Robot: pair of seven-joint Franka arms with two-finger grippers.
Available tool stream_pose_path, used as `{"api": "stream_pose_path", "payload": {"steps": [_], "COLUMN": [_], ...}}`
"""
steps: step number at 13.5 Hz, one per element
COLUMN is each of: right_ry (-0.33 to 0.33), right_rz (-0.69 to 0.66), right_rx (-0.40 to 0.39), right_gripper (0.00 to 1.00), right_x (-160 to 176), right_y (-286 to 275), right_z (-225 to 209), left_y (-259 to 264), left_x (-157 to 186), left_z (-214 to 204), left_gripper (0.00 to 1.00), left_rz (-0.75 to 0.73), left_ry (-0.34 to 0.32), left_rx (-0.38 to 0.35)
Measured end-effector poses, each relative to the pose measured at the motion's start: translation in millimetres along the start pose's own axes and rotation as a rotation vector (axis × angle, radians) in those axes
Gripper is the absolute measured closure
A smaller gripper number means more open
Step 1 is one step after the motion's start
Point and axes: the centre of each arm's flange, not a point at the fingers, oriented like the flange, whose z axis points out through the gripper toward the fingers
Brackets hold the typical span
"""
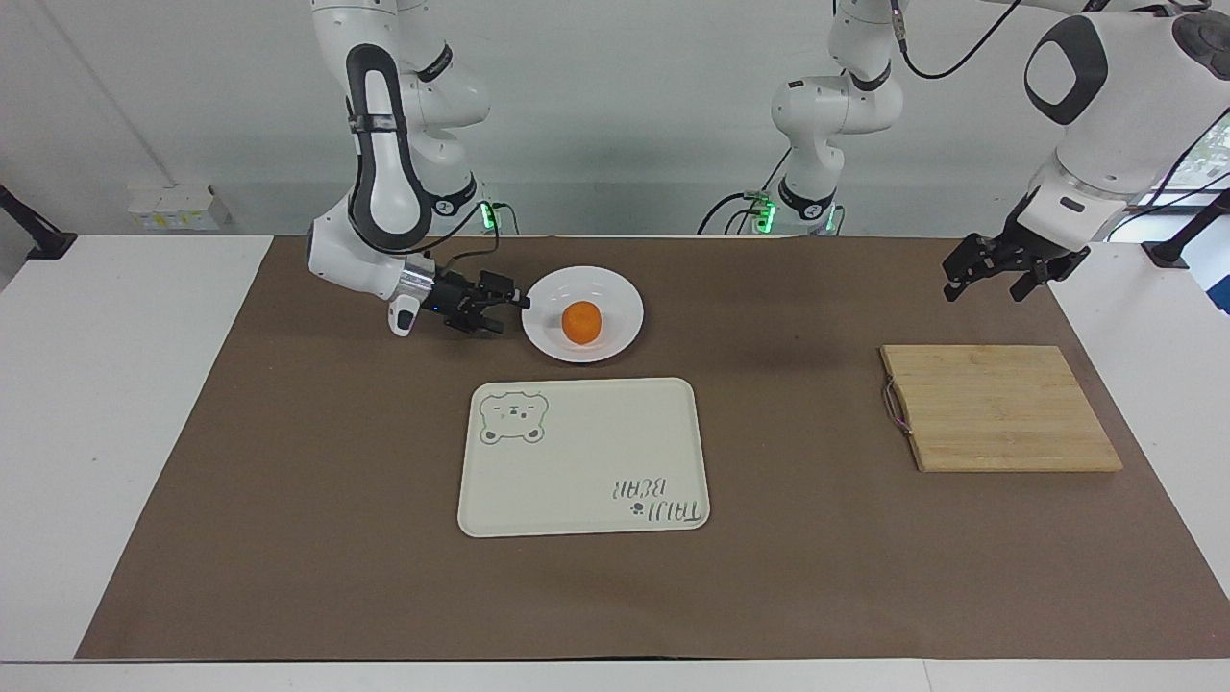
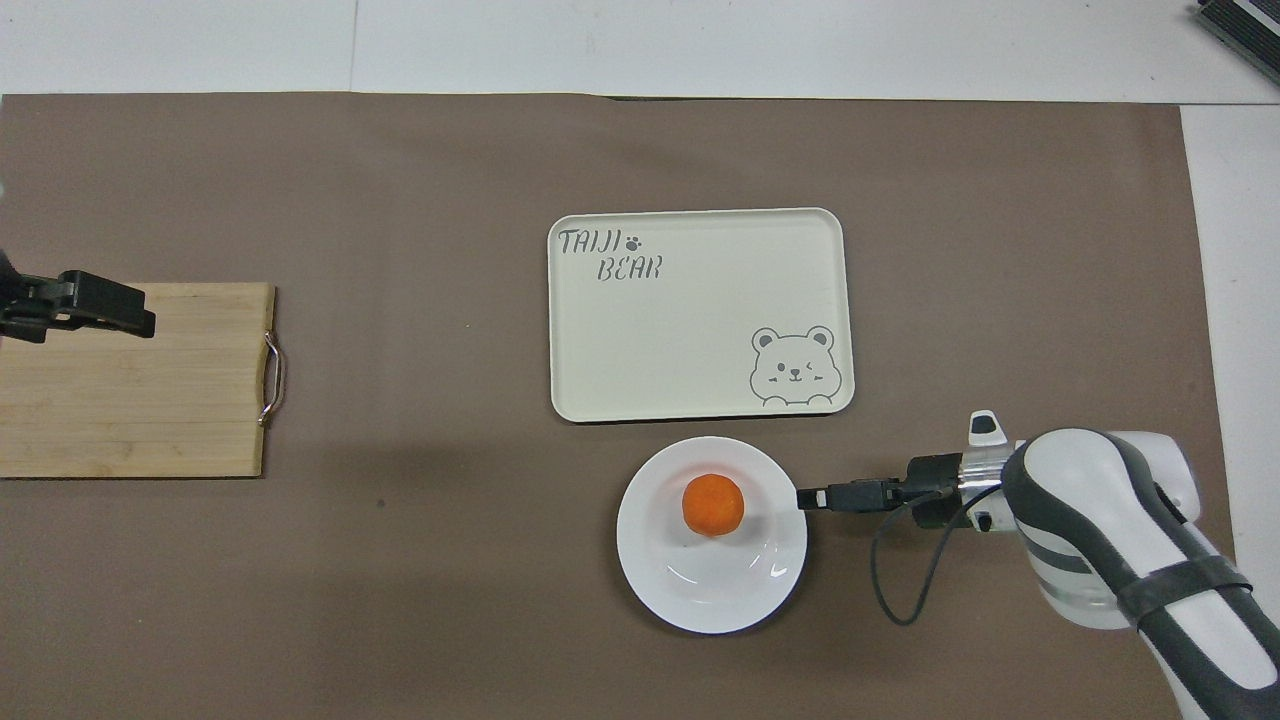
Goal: Place orange and plate with both arms
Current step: 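Return the left gripper to rest while the right gripper hooks the plate rim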
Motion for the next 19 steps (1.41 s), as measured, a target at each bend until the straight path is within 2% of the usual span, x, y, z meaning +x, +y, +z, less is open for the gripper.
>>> {"api": "stream_pose_path", "payload": {"steps": [3, 7, 13, 14, 16, 19], "right_ry": [-0.004, 0.018, 0.039, 0.041, 0.042, 0.044], "right_rz": [0.023, 0.067, 0.061, 0.061, 0.063, 0.068], "right_rx": [0.024, 0.067, 0.055, 0.052, 0.049, 0.044], "right_gripper": [0.00, 0.00, 0.00, 0.07, 0.35, 0.69], "right_x": [-8, -15, -16, -16, -17, -19], "right_y": [17, 17, 1, 2, 4, 6], "right_z": [13, 25, 48, 47, 47, 47], "left_y": [1, 0, 3, 3, 3, 4], "left_x": [-15, -19, -19, -19, -19, -18], "left_z": [-10, -8, -7, -7, -7, -7], "left_gripper": [0.00, 0.00, 0.00, 0.00, 0.00, 0.00], "left_rz": [-0.022, -0.021, -0.010, -0.009, 0.001, 0.005], "left_ry": [-0.014, -0.023, -0.021, -0.020, -0.020, -0.018], "left_rx": [-0.001, 0.002, 0.021, 0.021, 0.021, 0.021]}}
